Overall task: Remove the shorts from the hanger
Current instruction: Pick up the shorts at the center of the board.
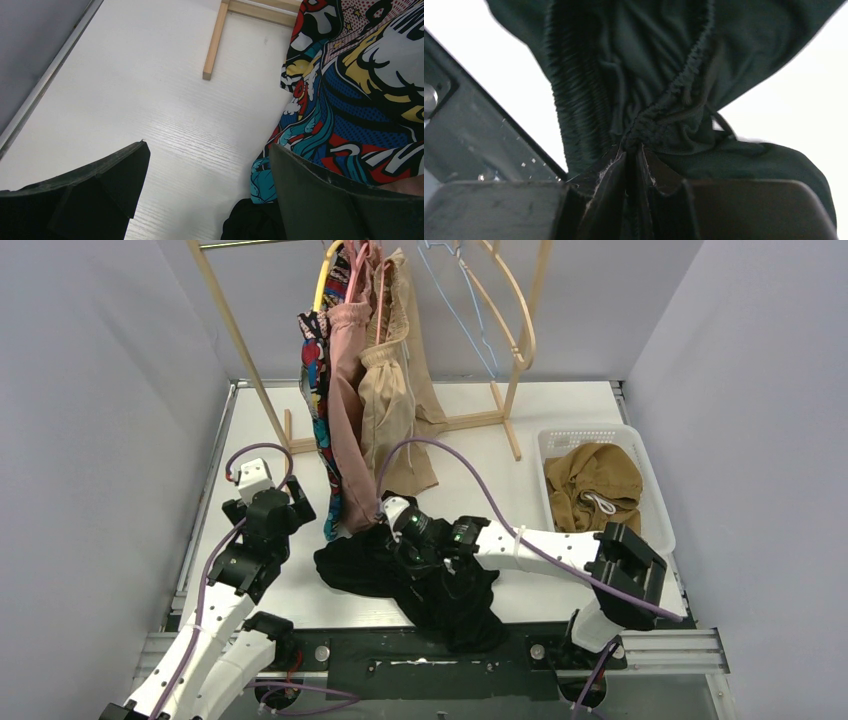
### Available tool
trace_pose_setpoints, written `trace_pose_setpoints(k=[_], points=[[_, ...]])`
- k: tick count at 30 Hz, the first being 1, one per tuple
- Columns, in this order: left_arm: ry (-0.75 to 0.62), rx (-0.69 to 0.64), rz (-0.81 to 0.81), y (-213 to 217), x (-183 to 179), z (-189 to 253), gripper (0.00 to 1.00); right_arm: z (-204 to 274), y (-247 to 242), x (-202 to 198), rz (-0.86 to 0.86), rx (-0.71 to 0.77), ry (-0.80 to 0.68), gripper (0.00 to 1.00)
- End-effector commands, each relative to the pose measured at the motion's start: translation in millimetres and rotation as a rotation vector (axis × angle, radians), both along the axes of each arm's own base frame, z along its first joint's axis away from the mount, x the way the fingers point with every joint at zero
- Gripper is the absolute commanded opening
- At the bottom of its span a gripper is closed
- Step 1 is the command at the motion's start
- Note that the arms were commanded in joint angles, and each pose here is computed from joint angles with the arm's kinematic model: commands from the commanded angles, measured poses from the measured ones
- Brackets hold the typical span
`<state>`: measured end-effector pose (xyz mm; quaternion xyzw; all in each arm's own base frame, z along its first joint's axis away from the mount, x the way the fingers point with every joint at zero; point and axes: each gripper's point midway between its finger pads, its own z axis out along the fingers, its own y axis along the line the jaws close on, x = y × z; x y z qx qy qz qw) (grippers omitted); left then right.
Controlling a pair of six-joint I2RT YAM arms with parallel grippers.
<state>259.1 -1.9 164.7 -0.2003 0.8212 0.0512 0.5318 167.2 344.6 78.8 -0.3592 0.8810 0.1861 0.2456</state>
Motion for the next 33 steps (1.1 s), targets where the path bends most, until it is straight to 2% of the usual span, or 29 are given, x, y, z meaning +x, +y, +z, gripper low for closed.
trace_pose_setpoints(k=[1, 4, 5, 8, 11, 12, 13, 14, 21, 23, 26, 29, 33], points=[[-0.086, -0.034, -0.004, -3, 9, 29, 0.91, 37, 33, -19, 0.127, 0.119, -0.050, 0.19], [-0.086, -0.035, -0.006, -4, 9, 29, 0.91, 26, 36, -27, 0.141, 0.087, -0.029, 0.34], [-0.086, -0.036, -0.006, -4, 9, 29, 0.91, 22, 36, -29, 0.143, 0.069, -0.021, 0.45], [-0.088, -0.036, -0.007, -4, 9, 29, 0.91, 11, 38, -32, 0.140, 0.009, -0.031, 0.63], [-0.092, -0.037, -0.004, -3, 8, 30, 0.91, 8, 44, -36, 0.162, -0.013, -0.047, 0.79], [-0.093, -0.038, -0.003, -3, 8, 30, 0.91, 6, 46, -38, 0.173, -0.019, -0.054, 0.80], [-0.093, -0.037, -0.004, -3, 8, 30, 0.91, 5, 48, -40, 0.178, -0.027, -0.065, 0.87], [-0.094, -0.038, -0.004, -3, 8, 31, 0.91, 2, 47, -37, 0.166, -0.049, -0.091, 0.89], [-0.100, -0.039, 0.001, -2, 7, 32, 0.91, -21, 22, -7, 0.000, -0.222, -0.279, 0.91], [-0.099, -0.039, 0.000, -2, 7, 32, 0.91, -27, 11, 0, -0.045, -0.247, -0.301, 0.91], [-0.099, -0.039, 0.000, -2, 7, 32, 0.91, -41, 6, -3, -0.037, -0.227, -0.247, 0.90], [-0.099, -0.038, 0.003, -2, 7, 32, 0.91, -56, 4, -10, 0.007, -0.200, -0.183, 0.84], [-0.104, -0.039, 0.006, -1, 5, 33, 0.91, -67, -2, -15, 0.021, -0.225, -0.153, 0.67]])
